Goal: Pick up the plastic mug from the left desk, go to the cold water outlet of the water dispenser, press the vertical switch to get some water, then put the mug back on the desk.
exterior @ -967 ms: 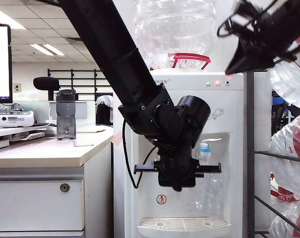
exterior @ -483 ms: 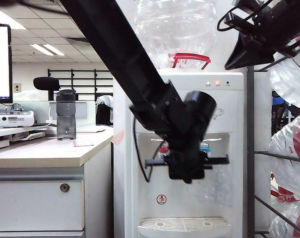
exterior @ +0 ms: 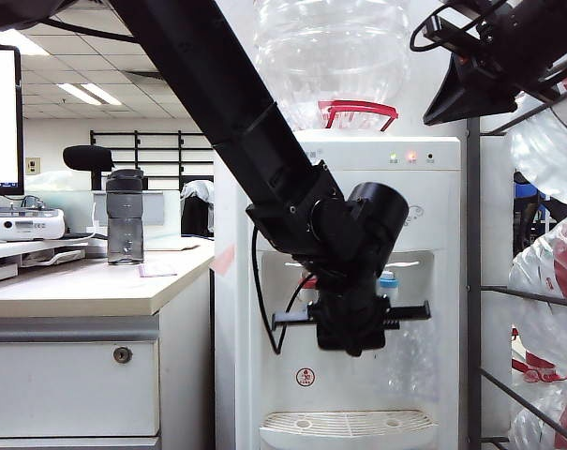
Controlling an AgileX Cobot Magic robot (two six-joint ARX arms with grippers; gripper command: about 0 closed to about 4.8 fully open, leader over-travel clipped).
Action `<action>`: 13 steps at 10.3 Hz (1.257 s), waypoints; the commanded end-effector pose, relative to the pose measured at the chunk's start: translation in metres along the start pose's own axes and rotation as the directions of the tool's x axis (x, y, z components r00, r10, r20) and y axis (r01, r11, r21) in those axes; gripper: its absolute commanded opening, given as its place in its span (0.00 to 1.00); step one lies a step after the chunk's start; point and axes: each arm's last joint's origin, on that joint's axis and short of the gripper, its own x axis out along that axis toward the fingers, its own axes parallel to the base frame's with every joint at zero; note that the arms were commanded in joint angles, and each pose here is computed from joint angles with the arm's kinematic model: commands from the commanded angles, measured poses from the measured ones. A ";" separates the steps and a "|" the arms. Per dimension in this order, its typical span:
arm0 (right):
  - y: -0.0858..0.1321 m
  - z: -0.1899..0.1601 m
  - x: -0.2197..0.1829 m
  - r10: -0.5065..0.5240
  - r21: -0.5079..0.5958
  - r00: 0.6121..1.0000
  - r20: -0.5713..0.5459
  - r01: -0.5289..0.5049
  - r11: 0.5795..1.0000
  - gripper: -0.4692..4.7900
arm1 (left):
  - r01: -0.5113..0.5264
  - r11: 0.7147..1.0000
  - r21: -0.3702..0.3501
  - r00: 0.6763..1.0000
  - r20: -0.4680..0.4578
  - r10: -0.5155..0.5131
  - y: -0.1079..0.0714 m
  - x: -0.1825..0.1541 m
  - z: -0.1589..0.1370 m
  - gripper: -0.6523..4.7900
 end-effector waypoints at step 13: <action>0.005 0.016 -0.010 0.036 0.000 0.998 0.057 -0.036 0.999 0.08 | -0.109 0.982 -0.153 0.985 0.117 0.127 -0.015 0.000 0.020 0.11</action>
